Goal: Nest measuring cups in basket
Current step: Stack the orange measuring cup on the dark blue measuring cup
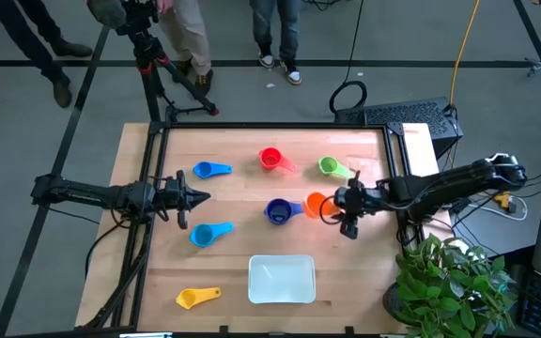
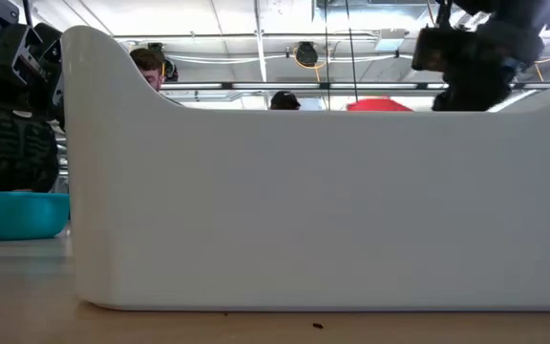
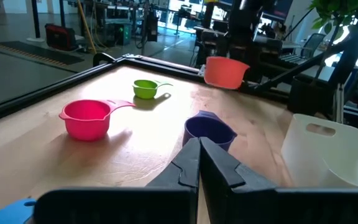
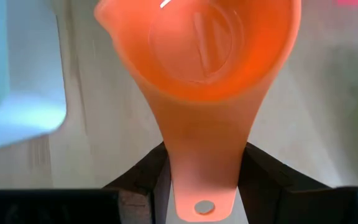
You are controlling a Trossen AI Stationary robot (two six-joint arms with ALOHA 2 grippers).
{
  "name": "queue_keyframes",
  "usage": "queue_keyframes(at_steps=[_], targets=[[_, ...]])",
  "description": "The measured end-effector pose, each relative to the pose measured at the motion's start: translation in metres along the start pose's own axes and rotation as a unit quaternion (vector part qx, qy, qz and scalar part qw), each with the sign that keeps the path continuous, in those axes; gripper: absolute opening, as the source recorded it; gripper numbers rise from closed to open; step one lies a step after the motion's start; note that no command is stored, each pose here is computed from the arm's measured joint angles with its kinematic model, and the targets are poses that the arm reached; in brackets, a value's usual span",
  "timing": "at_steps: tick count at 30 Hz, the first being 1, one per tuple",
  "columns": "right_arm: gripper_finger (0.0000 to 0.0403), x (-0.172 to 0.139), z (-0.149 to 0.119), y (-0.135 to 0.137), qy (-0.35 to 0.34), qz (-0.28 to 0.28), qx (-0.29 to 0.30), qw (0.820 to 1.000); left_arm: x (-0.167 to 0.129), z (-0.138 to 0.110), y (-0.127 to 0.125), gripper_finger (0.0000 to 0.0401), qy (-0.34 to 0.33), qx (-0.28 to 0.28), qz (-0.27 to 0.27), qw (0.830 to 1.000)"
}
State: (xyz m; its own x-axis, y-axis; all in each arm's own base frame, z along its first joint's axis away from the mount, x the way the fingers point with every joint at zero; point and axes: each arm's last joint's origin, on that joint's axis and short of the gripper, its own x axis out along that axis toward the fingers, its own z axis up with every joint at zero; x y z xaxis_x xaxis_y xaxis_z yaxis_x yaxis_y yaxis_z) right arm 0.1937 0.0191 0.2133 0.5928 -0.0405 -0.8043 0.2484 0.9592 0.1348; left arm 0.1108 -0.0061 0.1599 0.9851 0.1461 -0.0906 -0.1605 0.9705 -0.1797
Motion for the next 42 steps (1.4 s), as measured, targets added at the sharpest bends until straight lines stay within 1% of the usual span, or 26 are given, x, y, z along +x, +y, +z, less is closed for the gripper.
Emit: queue_keyframes(at_steps=[3, 7, 11, 15, 18, 24, 27, 32, 37, 42], targets=[[0.0131, -0.002, 0.014, -0.003, -0.035, 0.003, -0.012, 0.999, 0.0, 0.0, 0.0, 0.0012, 0.0, -0.002, 0.0, 1.0], [0.0131, -0.001, 0.034, -0.007, -0.066, 0.012, -0.031, 0.997, 0.0, 0.0, 0.0, 0.0012, 0.0, -0.002, 0.0, 1.0], [0.0131, 0.005, 0.053, -0.008, -0.073, 0.022, -0.058, 0.995, 0.0, 0.0, 0.0, 0.0012, 0.0, -0.003, 0.0, 1.0], [0.0131, 0.016, 0.067, -0.008, -0.057, 0.025, -0.094, 0.994, 0.0, 0.0, 0.0, 0.0012, -0.001, -0.006, 0.0, 1.0], [0.0131, 0.025, 0.073, -0.009, -0.03, 0.026, -0.124, 0.991, 0.0, 0.0, 0.0, 0.0012, 0.0, -0.007, 0.0, 1.0], [0.0131, 0.037, 0.087, -0.008, -0.005, 0.02, -0.194, 0.981, 0.0, 0.0, 0.0, 0.0012, 0.0, -0.008, 0.0, 1.0], [0.0131, 0.045, 0.094, -0.006, 0.008, 0.02, -0.216, 0.976, 0.0, 0.0, 0.0, 0.0012, 0.0, -0.007, 0.0, 1.0], [0.0133, 0.062, 0.1, -0.006, 0.047, 0.018, -0.229, 0.972, 0.0, 0.0, 0.0, 0.0012, 0.0, -0.01, 0.0, 1.0], [0.0134, 0.071, 0.097, -0.01, 0.072, 0.015, -0.225, 0.972, 0.0, 0.0, 0.0, 0.0012, 0.0, -0.012, 0.0, 1.0], [0.0135, 0.076, 0.096, -0.011, 0.078, 0.014, -0.219, 0.973, 0.0, 0.0, 0.0, 0.0012, 0.0, -0.012, 0.0, 1.0]])
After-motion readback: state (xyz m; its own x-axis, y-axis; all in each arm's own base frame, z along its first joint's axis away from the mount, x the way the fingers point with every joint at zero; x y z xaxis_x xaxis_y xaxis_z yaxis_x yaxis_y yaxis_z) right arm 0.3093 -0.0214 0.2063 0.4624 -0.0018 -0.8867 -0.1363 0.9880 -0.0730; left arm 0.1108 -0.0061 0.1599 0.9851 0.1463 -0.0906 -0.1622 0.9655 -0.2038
